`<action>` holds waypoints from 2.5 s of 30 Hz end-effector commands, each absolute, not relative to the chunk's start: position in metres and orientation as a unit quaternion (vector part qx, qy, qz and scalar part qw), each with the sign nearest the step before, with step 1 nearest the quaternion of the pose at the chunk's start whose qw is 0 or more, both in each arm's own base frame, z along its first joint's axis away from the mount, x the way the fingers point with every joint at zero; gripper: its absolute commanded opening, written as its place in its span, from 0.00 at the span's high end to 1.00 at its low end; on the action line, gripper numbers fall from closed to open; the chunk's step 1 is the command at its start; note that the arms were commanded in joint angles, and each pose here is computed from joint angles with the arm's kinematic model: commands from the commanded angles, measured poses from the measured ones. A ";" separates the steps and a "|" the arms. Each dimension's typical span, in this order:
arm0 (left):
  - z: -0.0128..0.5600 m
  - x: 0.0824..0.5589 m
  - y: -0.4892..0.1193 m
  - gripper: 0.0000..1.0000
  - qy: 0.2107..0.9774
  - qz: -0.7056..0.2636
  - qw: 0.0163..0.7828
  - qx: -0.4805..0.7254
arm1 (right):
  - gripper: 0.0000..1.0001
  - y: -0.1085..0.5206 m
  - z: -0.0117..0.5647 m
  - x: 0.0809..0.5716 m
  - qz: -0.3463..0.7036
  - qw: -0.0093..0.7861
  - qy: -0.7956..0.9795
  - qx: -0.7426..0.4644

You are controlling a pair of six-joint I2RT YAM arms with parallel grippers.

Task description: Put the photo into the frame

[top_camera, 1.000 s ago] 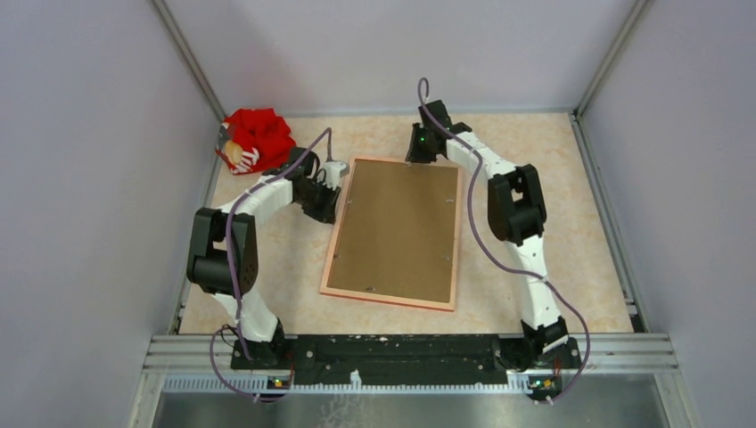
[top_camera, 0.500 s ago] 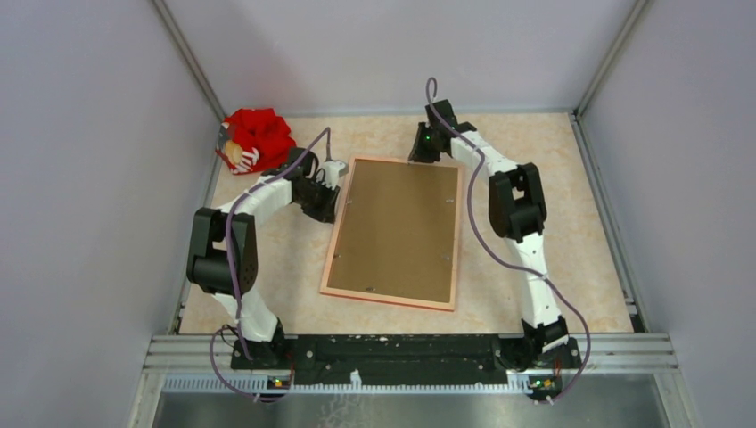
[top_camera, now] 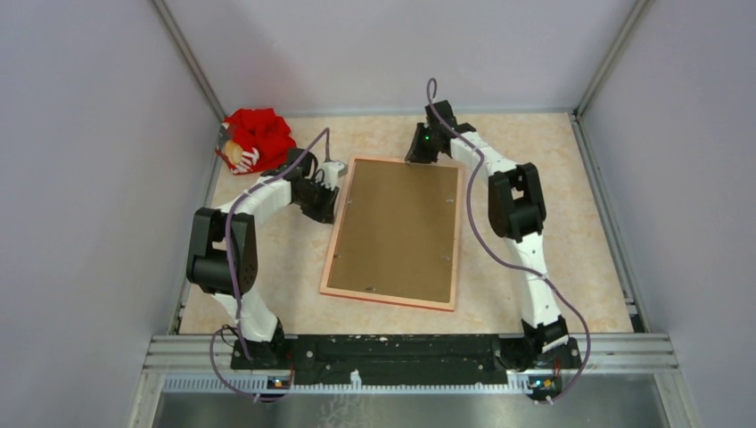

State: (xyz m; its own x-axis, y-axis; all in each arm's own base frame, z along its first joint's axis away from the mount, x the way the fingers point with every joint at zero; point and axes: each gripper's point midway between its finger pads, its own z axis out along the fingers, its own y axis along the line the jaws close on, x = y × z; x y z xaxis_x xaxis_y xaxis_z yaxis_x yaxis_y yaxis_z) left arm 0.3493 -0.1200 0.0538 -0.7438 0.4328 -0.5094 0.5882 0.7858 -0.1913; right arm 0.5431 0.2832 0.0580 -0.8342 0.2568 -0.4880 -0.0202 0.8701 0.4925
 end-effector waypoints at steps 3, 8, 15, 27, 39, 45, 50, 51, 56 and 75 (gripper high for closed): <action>0.059 0.354 -0.121 0.75 0.909 -0.175 0.244 0.289 | 0.79 0.292 0.059 0.543 0.267 0.276 0.921 0.062; 0.058 0.354 -0.121 0.76 0.909 -0.176 0.244 0.290 | 0.79 0.294 0.061 0.542 0.271 0.276 0.920 0.059; 0.059 0.354 -0.120 0.76 0.909 -0.173 0.245 0.290 | 0.79 0.297 0.060 0.540 0.277 0.270 0.921 0.052; 0.059 0.355 -0.120 0.76 0.909 -0.172 0.245 0.289 | 0.80 0.301 0.059 0.540 0.284 0.261 0.922 0.036; 0.065 0.355 -0.120 0.76 0.909 -0.171 0.248 0.288 | 0.76 0.273 0.148 0.531 0.266 0.339 0.902 0.026; 0.066 0.354 -0.119 0.76 0.909 -0.170 0.251 0.287 | 0.91 0.201 0.121 0.503 0.186 0.331 0.922 0.084; 0.067 0.355 -0.119 0.76 0.909 -0.171 0.251 0.286 | 1.00 0.181 0.087 0.491 0.154 0.305 0.935 0.096; 0.068 0.355 -0.118 0.76 0.909 -0.171 0.251 0.286 | 1.00 0.178 0.079 0.490 0.146 0.299 0.938 0.097; 0.068 0.355 -0.118 0.76 0.909 -0.169 0.251 0.286 | 1.00 0.174 0.047 0.487 0.124 0.274 0.949 0.099; 0.070 0.355 -0.120 0.76 0.909 -0.174 0.250 0.284 | 0.90 0.142 0.100 0.503 0.089 0.329 0.932 0.122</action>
State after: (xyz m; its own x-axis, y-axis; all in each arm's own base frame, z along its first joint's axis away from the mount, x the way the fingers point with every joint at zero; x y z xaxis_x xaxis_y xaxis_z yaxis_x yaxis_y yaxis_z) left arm 0.3495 -0.1171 0.0537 -0.7466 0.4297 -0.5078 0.5828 0.7906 -0.1879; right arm 0.4917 0.1639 0.0529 -0.8201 0.2606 -0.5095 0.1407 0.9548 0.2619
